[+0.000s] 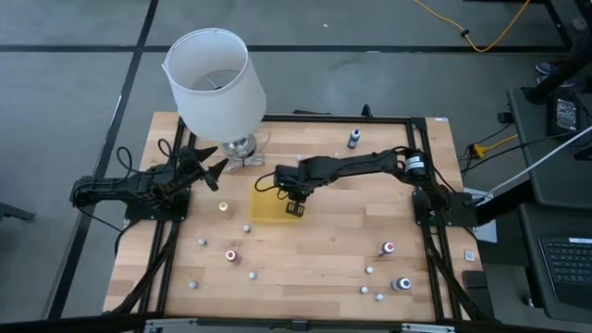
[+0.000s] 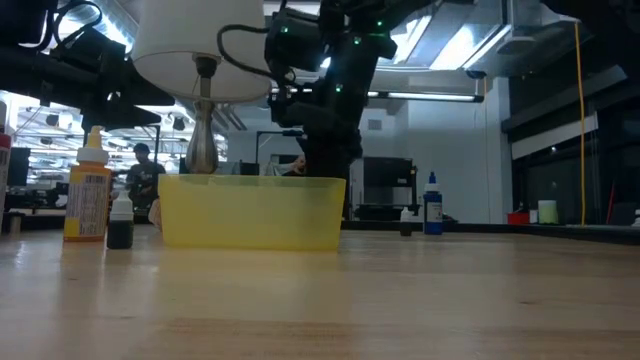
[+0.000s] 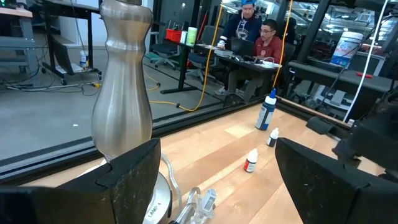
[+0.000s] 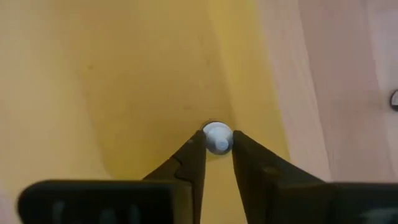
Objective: Pick & Place food coloring
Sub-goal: Put the red food coloring bottle into the yellow bin
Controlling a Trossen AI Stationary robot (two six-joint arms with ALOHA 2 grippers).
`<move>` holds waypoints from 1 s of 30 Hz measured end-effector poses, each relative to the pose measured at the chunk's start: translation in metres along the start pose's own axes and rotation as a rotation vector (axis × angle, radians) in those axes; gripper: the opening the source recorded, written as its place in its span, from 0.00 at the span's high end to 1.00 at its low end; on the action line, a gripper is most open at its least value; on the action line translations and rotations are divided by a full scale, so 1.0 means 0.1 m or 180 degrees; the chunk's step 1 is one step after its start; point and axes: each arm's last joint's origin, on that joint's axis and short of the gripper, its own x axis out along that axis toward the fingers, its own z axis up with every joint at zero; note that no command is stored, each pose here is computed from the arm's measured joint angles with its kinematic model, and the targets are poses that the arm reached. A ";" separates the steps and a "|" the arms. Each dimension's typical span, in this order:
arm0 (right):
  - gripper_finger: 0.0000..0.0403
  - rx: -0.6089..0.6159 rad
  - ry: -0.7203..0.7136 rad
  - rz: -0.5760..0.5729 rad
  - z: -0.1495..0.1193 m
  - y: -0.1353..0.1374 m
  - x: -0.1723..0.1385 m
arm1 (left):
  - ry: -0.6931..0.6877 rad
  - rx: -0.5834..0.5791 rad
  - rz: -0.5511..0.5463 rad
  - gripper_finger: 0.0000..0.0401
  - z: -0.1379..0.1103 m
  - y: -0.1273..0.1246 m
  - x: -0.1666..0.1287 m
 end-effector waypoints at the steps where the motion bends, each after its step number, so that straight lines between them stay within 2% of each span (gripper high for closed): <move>1: 0.77 0.0002 0.0029 -0.0009 -0.01 0.00 0.02 | 0.0000 0.0000 0.0000 0.22 0.00 0.00 0.00; 6: 0.71 0.0002 0.0011 -0.0010 0.00 0.00 0.01 | 0.0000 0.0000 0.0000 0.22 0.00 0.00 0.00; 14: 0.71 0.0037 0.0038 -0.0038 -0.01 -0.05 -0.02 | 0.0000 0.0000 0.0000 0.22 0.00 0.00 0.00; 26: 0.64 0.0152 -0.0313 -0.0039 0.05 -0.19 -0.51 | 0.0000 0.0000 0.0000 0.22 0.00 0.00 0.00; 30: 0.60 0.0460 -0.0346 -0.0199 0.02 -0.30 -0.71 | 0.0000 0.0000 0.0000 0.22 0.00 0.00 0.00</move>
